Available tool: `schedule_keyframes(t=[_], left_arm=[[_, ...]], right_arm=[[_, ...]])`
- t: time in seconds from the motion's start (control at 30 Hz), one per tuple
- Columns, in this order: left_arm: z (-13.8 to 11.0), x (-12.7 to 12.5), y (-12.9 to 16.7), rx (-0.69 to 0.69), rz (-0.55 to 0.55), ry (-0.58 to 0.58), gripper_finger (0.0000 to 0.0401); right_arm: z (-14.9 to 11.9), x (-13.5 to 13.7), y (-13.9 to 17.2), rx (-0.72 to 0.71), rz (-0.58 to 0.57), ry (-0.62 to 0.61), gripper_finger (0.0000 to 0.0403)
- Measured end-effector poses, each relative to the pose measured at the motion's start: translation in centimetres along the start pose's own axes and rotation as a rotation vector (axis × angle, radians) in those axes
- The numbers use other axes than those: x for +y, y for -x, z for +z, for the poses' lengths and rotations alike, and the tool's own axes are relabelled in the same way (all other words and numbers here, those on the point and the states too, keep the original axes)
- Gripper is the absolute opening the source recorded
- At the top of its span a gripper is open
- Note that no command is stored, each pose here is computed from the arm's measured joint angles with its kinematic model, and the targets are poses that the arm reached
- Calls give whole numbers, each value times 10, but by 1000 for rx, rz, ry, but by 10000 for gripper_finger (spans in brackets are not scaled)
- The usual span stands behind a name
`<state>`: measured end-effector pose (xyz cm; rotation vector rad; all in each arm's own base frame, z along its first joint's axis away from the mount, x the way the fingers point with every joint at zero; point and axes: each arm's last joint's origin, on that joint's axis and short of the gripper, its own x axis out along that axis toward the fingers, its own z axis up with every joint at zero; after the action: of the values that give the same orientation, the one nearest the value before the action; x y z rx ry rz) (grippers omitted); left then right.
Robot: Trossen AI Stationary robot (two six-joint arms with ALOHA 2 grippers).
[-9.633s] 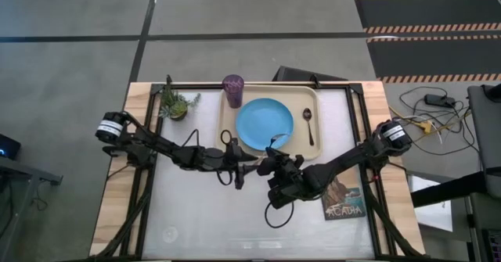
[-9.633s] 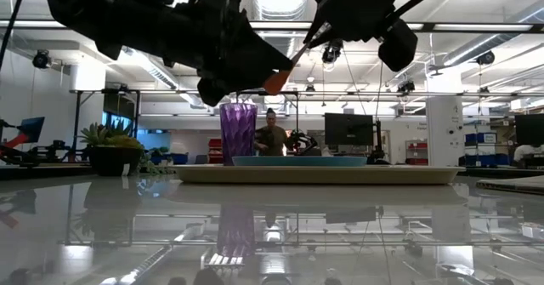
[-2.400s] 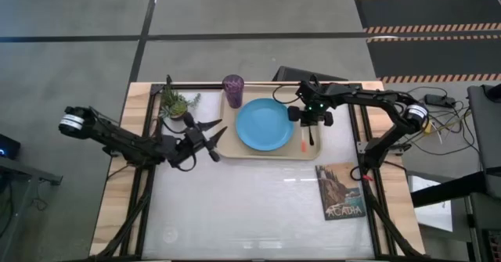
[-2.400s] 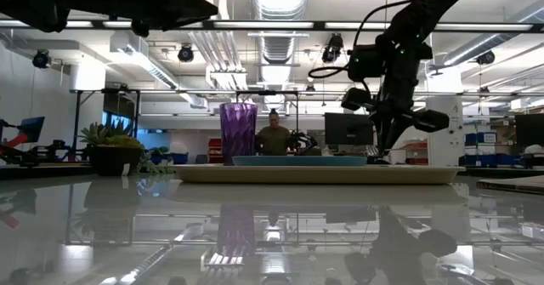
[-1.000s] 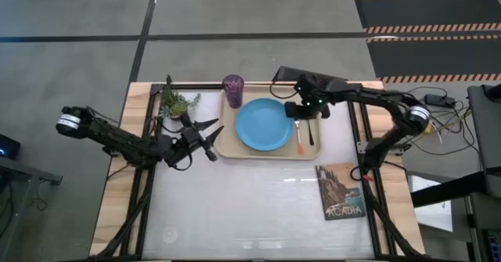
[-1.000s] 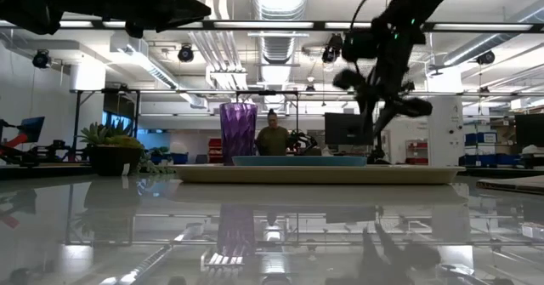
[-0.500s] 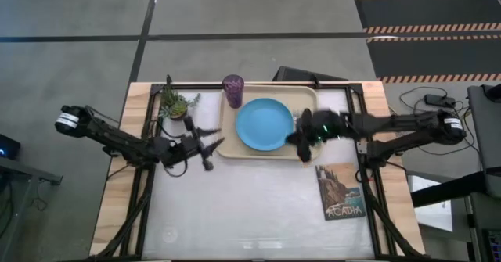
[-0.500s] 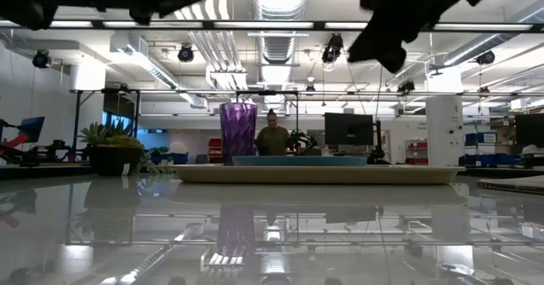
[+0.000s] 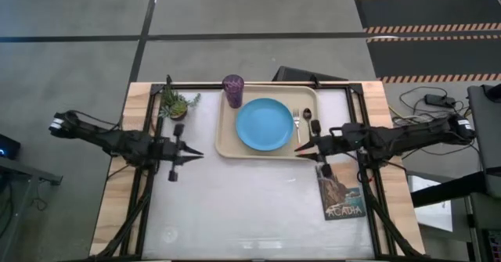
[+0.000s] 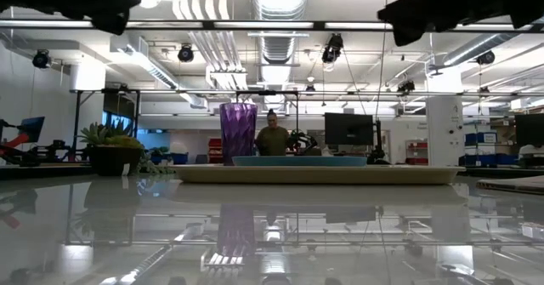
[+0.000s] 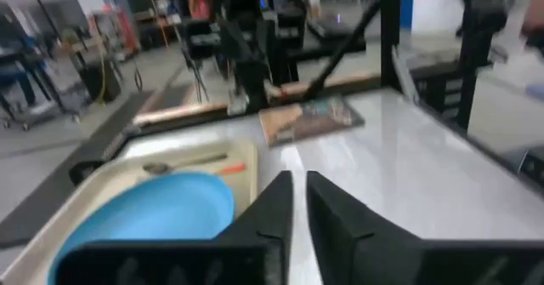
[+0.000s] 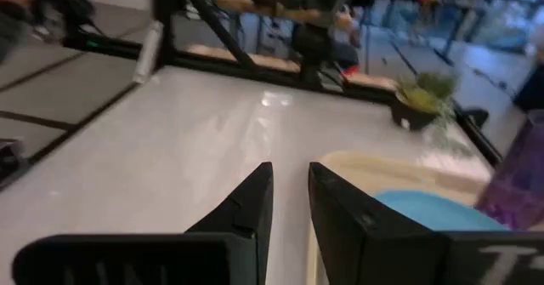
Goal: Pick and place plate/cup/fork/spoon on tray
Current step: Return to Home Position
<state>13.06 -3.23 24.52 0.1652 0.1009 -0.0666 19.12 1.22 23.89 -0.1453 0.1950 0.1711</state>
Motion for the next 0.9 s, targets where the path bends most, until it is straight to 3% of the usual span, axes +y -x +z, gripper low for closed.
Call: schedule_keyframes(t=[0.27,0.5,0.77,0.9], left_arm=[[-18,5,31,-191,26,72,2],[-37,4,39,-254,31,113,0],[-67,-1,32,-237,35,55,0],[-69,-2,31,-253,35,57,0]], right_arm=[[-7,7,29,-126,124,103,67],[-26,13,52,-206,102,154,67],[-48,19,73,-341,66,227,67],[-58,21,77,-406,41,267,66]])
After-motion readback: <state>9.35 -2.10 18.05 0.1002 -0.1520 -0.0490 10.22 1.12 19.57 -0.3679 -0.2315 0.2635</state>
